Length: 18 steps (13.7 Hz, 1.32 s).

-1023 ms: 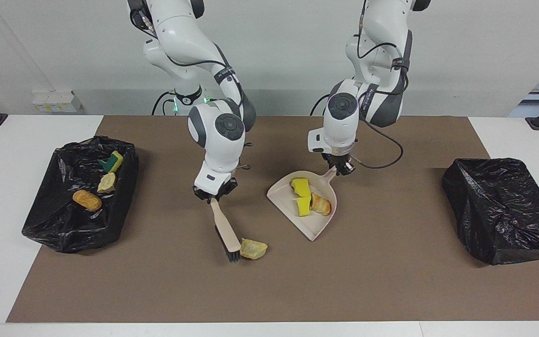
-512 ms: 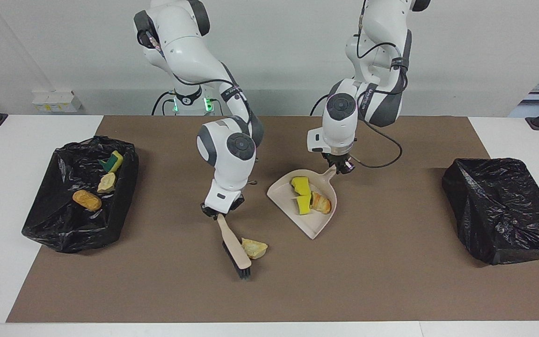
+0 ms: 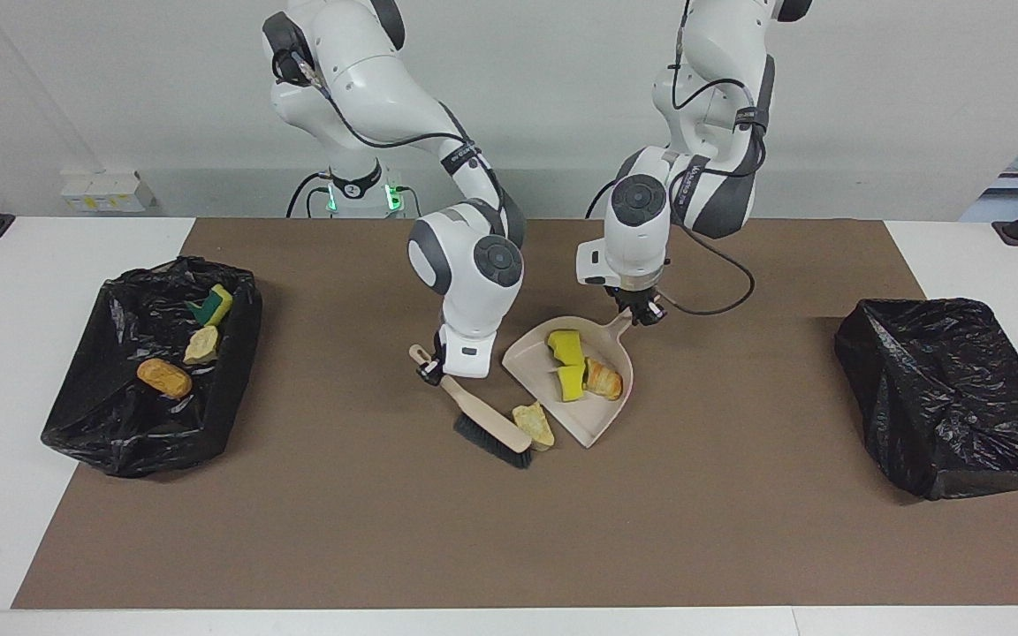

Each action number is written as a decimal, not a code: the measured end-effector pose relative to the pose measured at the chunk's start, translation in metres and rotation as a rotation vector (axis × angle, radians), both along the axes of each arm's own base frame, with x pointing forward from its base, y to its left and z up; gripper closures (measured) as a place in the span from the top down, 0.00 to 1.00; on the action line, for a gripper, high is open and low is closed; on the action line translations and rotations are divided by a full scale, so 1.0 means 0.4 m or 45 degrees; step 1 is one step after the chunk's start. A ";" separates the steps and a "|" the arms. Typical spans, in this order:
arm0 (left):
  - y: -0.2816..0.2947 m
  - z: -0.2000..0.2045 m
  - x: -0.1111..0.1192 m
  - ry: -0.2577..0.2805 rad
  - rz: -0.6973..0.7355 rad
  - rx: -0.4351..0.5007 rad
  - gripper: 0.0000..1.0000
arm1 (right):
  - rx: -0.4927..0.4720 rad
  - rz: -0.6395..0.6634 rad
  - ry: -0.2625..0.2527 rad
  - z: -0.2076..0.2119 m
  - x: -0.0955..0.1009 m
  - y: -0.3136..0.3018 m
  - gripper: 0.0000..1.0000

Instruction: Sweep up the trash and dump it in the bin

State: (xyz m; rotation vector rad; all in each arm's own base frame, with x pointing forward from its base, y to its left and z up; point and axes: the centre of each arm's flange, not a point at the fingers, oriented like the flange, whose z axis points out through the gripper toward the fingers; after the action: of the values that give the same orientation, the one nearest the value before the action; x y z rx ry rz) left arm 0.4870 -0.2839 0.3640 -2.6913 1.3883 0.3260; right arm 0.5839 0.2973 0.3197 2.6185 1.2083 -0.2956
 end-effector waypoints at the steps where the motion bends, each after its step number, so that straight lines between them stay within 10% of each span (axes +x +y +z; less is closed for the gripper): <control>1: -0.001 0.000 0.000 0.000 -0.001 0.000 0.32 | 0.016 0.071 0.046 0.010 -0.026 0.021 0.26; 6: -0.003 0.001 -0.001 0.010 -0.093 -0.012 0.32 | 0.149 0.450 0.244 0.027 -0.065 0.034 0.26; 18: 0.155 0.129 0.093 -0.076 -0.648 -0.149 0.32 | 0.155 0.143 0.264 0.134 0.048 -0.348 0.26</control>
State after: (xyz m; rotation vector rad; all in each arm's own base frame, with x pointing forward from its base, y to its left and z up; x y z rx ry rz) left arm 0.5242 -0.2218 0.4157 -2.2857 2.0476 0.1197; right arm 0.6029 0.1582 0.3732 2.6617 1.4782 -0.4971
